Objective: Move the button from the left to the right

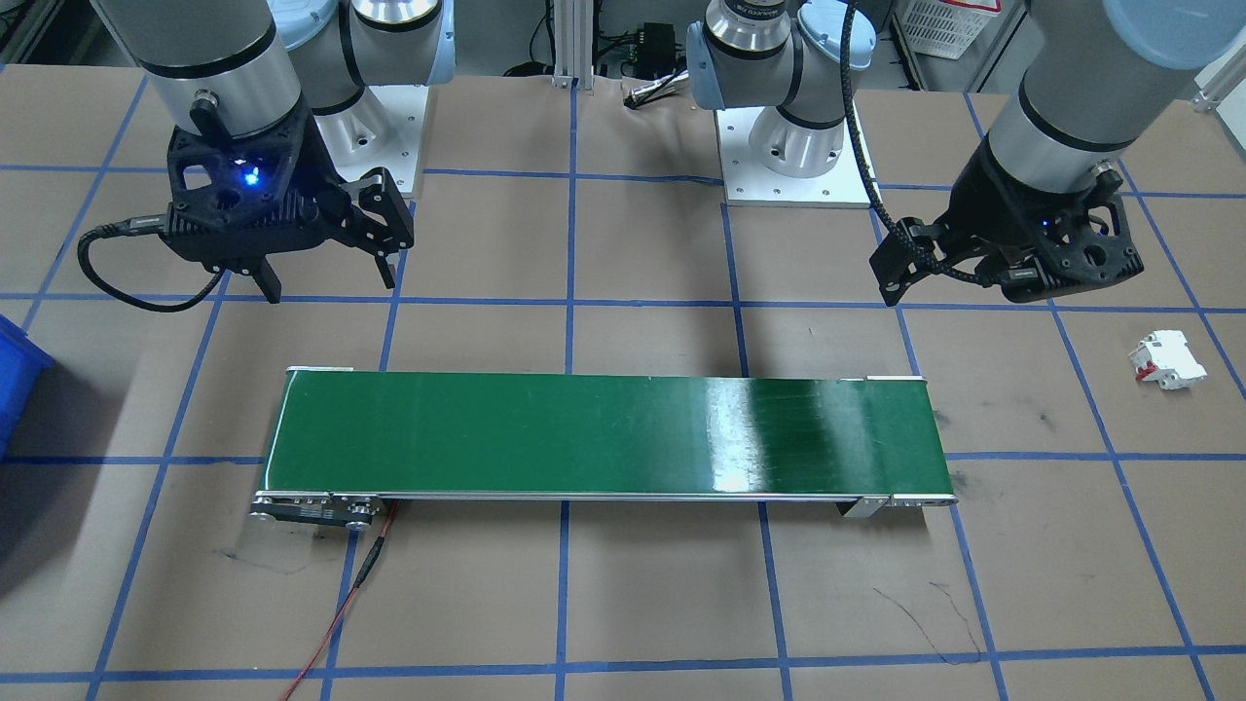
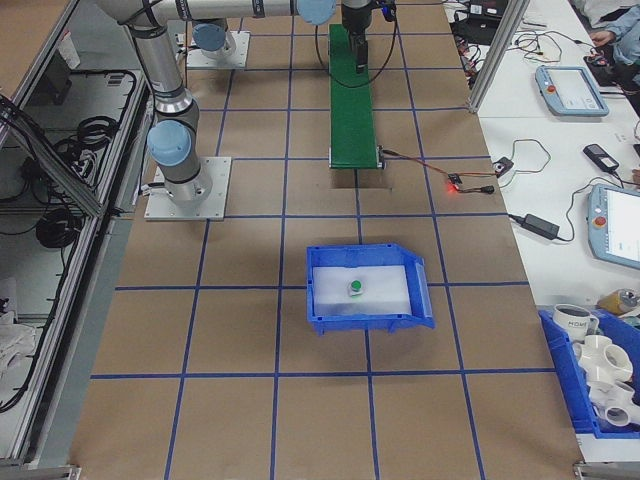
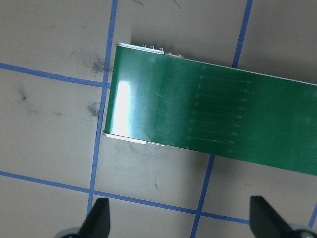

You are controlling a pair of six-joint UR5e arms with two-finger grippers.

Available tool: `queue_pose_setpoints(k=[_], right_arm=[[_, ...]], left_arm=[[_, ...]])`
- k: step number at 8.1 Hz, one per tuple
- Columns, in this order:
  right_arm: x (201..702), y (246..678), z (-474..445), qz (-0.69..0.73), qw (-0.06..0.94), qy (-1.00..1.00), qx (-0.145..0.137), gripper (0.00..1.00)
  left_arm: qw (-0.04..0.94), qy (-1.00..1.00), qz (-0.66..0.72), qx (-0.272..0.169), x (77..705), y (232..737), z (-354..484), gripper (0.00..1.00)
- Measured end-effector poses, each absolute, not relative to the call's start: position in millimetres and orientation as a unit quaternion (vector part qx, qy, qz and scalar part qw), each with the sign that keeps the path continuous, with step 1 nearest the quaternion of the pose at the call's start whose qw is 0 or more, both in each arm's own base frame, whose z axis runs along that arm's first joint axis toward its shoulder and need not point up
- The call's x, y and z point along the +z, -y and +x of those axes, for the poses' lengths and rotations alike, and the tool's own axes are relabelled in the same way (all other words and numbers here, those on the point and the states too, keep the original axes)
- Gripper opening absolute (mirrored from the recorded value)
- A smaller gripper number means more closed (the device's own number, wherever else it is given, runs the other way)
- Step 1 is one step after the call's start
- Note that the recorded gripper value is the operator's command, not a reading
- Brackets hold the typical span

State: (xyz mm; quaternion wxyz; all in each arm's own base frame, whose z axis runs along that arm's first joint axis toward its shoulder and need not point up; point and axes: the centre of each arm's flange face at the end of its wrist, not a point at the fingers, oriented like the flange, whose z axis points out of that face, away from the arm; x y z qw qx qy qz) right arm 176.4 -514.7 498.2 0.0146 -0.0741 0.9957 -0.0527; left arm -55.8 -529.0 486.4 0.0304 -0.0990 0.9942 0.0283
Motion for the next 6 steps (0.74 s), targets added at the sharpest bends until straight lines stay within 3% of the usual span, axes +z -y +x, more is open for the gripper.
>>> queue_pose_setpoints(k=[6], right_arm=[[490.2, 513.2, 171.8, -0.073, -0.008, -0.996, -0.044, 1.00]], left_arm=[[0.031, -0.994, -0.097, 0.028, 486.6, 528.7, -56.4, 1.00]])
